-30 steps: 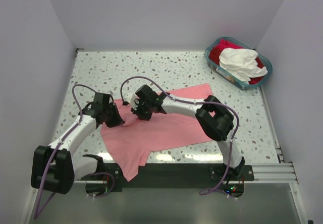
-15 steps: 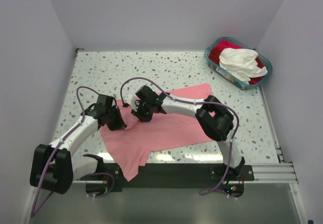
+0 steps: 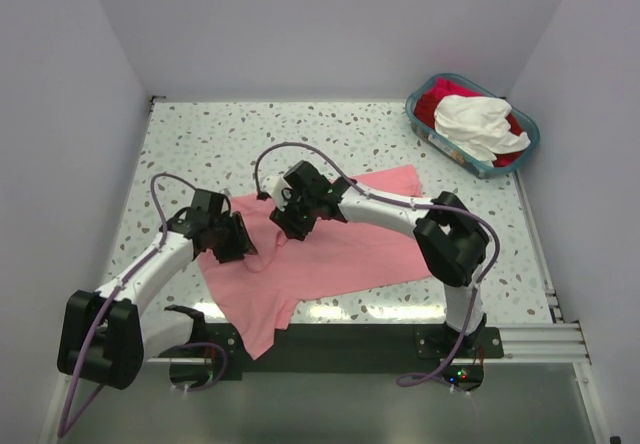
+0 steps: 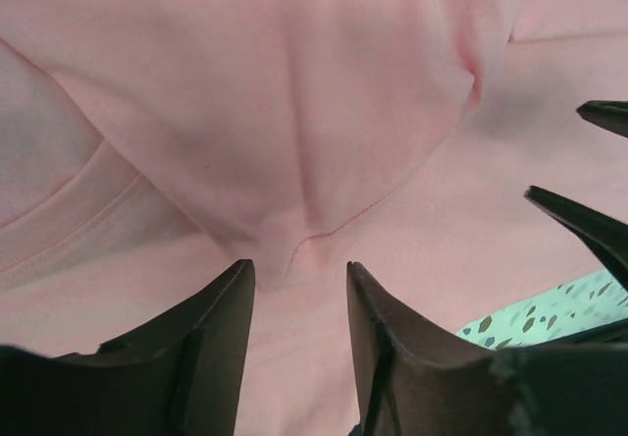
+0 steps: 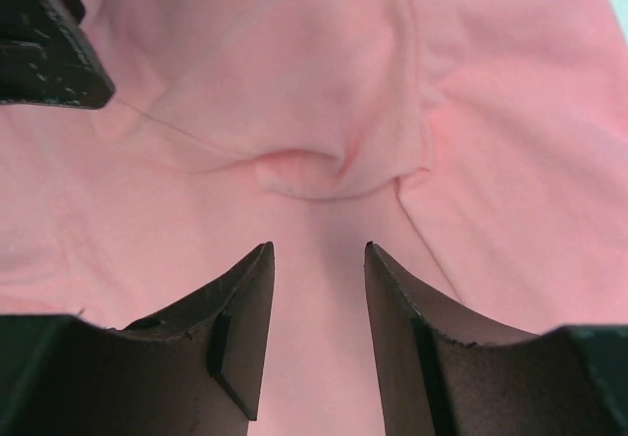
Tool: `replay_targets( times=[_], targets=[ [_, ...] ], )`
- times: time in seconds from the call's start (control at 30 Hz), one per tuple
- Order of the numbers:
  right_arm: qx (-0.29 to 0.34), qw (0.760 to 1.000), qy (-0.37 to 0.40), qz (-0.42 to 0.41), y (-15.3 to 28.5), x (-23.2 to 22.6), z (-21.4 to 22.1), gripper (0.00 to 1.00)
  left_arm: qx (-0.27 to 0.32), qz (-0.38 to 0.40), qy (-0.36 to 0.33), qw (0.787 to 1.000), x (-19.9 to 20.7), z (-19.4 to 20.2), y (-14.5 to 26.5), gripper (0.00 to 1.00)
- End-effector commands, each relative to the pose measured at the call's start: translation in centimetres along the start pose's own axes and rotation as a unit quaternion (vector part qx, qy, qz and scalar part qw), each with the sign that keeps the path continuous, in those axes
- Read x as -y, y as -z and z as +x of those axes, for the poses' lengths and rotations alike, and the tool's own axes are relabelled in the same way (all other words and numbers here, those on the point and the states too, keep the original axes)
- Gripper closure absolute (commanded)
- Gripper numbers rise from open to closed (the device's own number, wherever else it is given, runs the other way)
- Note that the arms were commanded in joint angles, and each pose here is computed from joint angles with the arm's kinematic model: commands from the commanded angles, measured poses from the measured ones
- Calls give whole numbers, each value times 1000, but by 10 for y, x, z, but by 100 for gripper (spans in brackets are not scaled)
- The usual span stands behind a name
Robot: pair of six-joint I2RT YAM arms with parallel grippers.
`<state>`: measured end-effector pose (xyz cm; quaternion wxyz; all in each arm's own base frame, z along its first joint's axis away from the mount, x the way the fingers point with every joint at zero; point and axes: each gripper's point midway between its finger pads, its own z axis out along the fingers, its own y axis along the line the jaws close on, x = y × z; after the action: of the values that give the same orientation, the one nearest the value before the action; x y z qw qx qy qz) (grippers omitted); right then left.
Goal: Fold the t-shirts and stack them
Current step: Fold the tshirt
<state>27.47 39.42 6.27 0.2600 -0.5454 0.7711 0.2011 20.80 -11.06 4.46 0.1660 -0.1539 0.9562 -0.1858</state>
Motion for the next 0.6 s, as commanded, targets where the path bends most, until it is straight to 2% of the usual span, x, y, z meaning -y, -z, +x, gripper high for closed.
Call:
replay_targets(
  times=[0.0,0.13,0.2,0.33,0.5,0.57],
  targets=[
    [64,994,-87,9,26,14,-21,54,40,10,0,999,12,-19,15,51],
    [88,968,-234,1,26,14,-17,55,74,-17,21,997,1,-31,15,50],
    [107,958,-265,-4,23,13,-24,56,82,-21,31,996,-3,-34,11,51],
    [112,919,-377,-19,10,6,-20,58,72,-15,43,996,-3,-30,0,58],
    [115,883,-454,-24,-3,2,-19,58,59,-10,39,997,-4,-24,-5,60],
    [111,876,-469,-23,-8,-1,-17,58,52,-10,38,998,-6,-20,-7,59]
  ],
)
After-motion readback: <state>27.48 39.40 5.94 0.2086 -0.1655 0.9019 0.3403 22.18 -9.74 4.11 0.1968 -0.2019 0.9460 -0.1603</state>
